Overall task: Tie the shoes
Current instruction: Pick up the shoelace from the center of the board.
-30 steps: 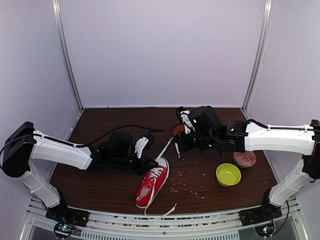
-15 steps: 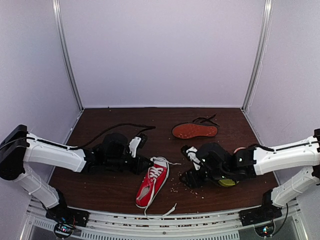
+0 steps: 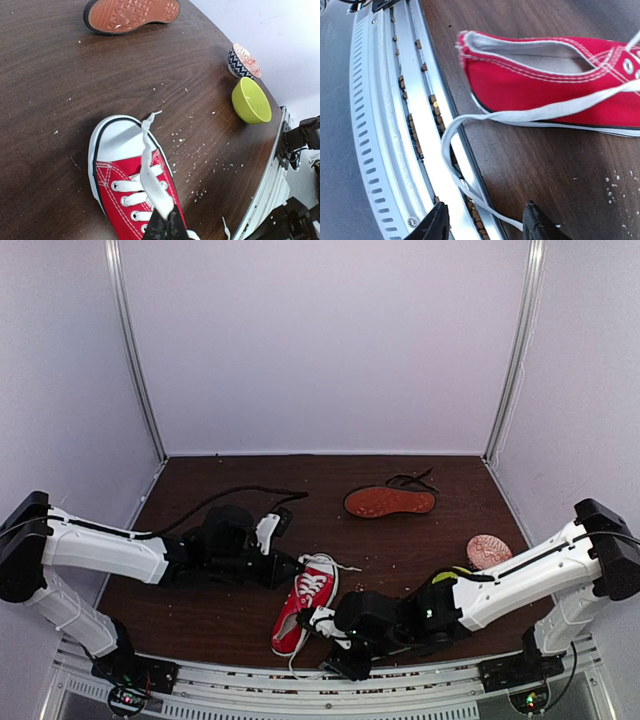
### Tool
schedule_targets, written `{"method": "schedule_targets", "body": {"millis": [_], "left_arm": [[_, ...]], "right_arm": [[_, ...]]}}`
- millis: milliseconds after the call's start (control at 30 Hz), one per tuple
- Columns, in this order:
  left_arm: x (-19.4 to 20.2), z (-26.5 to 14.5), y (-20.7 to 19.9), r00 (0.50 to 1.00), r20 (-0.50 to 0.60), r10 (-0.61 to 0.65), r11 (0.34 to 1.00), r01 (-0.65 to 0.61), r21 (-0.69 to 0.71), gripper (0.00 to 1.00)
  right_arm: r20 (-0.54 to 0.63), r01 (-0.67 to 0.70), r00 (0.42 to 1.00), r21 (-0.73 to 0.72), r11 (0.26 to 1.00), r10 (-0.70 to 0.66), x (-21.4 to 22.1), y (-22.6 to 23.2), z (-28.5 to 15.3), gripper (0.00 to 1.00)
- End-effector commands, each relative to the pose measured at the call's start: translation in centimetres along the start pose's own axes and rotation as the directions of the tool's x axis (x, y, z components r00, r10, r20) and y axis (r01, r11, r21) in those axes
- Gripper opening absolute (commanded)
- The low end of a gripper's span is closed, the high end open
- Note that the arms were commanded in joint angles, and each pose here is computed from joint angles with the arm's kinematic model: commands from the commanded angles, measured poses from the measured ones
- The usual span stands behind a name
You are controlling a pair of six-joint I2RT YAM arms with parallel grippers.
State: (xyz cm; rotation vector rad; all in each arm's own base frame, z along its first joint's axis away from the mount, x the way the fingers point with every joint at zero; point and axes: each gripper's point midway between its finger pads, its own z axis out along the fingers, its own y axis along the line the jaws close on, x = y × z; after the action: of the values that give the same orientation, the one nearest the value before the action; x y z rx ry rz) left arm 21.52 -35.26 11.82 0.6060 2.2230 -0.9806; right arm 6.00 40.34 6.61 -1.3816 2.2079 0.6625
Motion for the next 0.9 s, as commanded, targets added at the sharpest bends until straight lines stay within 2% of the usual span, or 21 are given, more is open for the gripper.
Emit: {"method": "schedule_targets", "body": {"millis": [0, 200, 600, 800, 867], "left_arm": [[-0.5, -0.5, 0.0, 1.0, 0.014, 0.002, 1.0, -0.002, -0.002, 0.0], [-0.6, -0.4, -0.1, 1.0, 0.004, 0.009, 1.0, -0.009, -0.003, 0.0], [-0.7, -0.2, -0.2, 1.0, 0.0, 0.012, 1.0, -0.012, 0.001, 0.0], [-0.7, -0.2, -0.2, 1.0, -0.002, 0.019, 1.0, -0.019, -0.001, 0.0], [-0.7, -0.2, -0.2, 1.0, -0.003, 0.019, 1.0, -0.019, -0.002, 0.0]], "right_arm": [[-0.032, 0.1, 0.994, -0.016, 0.995, -0.101, 0.3, 1.6, 0.7, 0.51], [-0.082, 0.14, 0.987, -0.013, 0.99, -0.14, 1.8, 2.1, 2.1, 0.47], [-0.121, 0.172, 0.98, 0.106, 0.979, -0.159, 3.2, -0.1, 3.0, 0.3], [-0.15, 0.211, 0.969, 0.103, 0.972, -0.194, 4.1, 0.1, 3.5, 0.32], [-0.156, 0.217, 0.968, 0.126, 0.968, -0.197, 4.2, -0.2, 3.6, 0.3]]}}
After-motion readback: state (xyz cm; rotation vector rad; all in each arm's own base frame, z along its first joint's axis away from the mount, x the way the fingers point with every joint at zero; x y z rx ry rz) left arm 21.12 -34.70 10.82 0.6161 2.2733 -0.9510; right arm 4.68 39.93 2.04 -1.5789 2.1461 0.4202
